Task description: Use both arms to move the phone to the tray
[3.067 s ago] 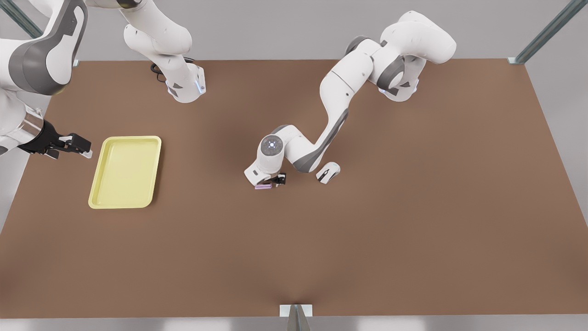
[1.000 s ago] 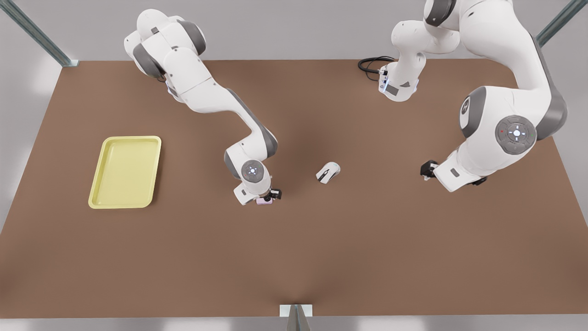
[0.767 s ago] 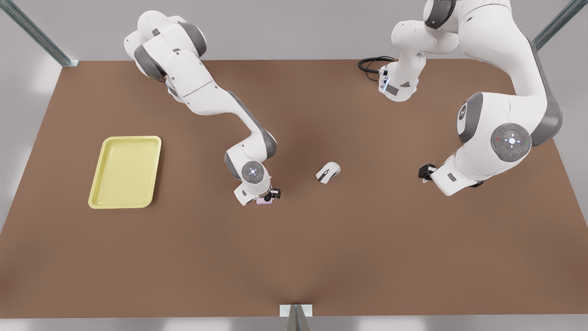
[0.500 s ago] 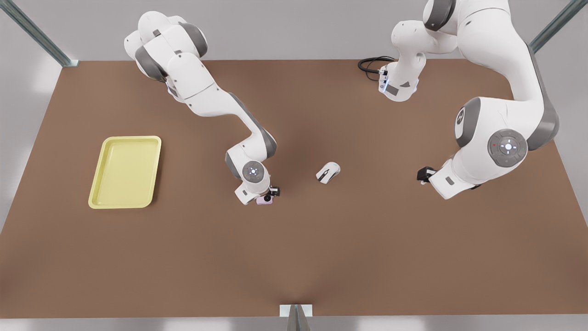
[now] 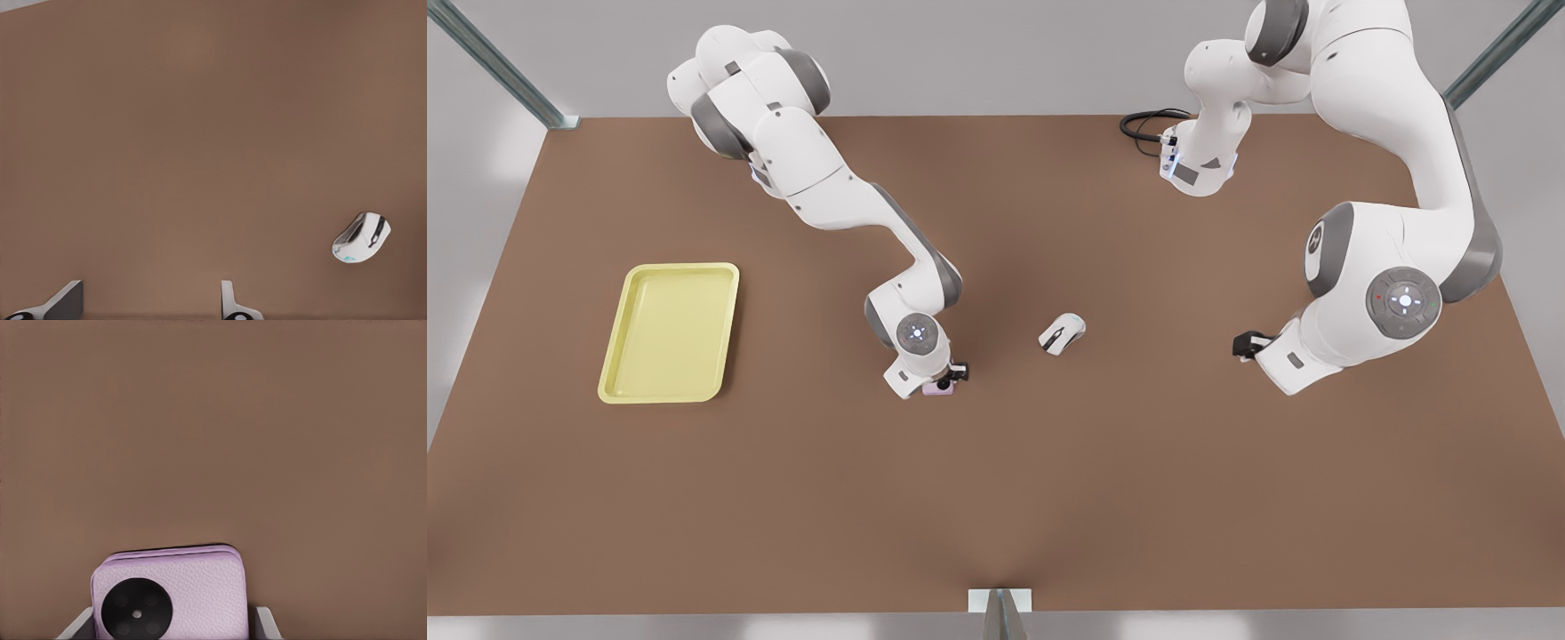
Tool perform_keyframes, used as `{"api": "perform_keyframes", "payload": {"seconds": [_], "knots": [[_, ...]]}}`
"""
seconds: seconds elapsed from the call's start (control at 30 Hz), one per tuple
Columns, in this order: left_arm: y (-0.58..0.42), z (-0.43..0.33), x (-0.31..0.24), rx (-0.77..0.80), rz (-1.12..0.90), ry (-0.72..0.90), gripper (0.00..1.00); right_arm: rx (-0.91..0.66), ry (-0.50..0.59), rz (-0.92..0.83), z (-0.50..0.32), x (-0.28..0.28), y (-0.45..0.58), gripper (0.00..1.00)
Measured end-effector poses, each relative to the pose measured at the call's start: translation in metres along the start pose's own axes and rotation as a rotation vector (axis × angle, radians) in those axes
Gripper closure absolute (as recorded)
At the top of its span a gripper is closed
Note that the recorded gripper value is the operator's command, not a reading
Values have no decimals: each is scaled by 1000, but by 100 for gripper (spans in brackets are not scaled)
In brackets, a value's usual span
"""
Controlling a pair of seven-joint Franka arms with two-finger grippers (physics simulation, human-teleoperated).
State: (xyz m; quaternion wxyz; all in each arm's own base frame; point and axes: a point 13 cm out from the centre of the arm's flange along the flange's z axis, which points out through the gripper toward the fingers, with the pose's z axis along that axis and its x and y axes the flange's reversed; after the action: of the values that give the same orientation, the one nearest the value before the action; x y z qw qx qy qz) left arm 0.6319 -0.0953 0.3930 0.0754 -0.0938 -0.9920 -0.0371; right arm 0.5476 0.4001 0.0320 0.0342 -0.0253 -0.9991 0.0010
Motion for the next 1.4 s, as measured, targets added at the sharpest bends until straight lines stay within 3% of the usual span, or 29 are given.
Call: {"api": "perform_keyframes", "payload": {"seconds": [0.07,0.47,0.6,0.7,0.83,1.07,1.1,1.23,1.3,1.4], "knots": [[0,0,0,0,-1,0,0,-1,0,-4,0,0,0,19],[-1,0,0,1,-10,0,0,-16,-22,5,-42,-10,-27,20],[-1,-1,0,2,-11,-1,0,-1,-11,98,-73,-13,-123,20],[-1,-1,0,3,-12,-1,0,10,14,251,-86,-19,-256,20],[-1,0,-1,4,-14,-1,0,11,70,408,-81,17,-411,20],[-2,0,-1,4,-14,-1,0,0,94,452,-67,69,-556,18],[-2,1,-1,4,-14,-1,0,0,95,434,-65,72,-564,0],[-2,1,-4,-1,-14,-8,0,-1,94,330,-61,74,-573,0],[2,-19,-4,-5,-18,-49,0,3,52,278,-81,55,-578,0],[5,-45,1,-14,-22,-96,0,35,-193,123,-255,-68,-546,0]]}}
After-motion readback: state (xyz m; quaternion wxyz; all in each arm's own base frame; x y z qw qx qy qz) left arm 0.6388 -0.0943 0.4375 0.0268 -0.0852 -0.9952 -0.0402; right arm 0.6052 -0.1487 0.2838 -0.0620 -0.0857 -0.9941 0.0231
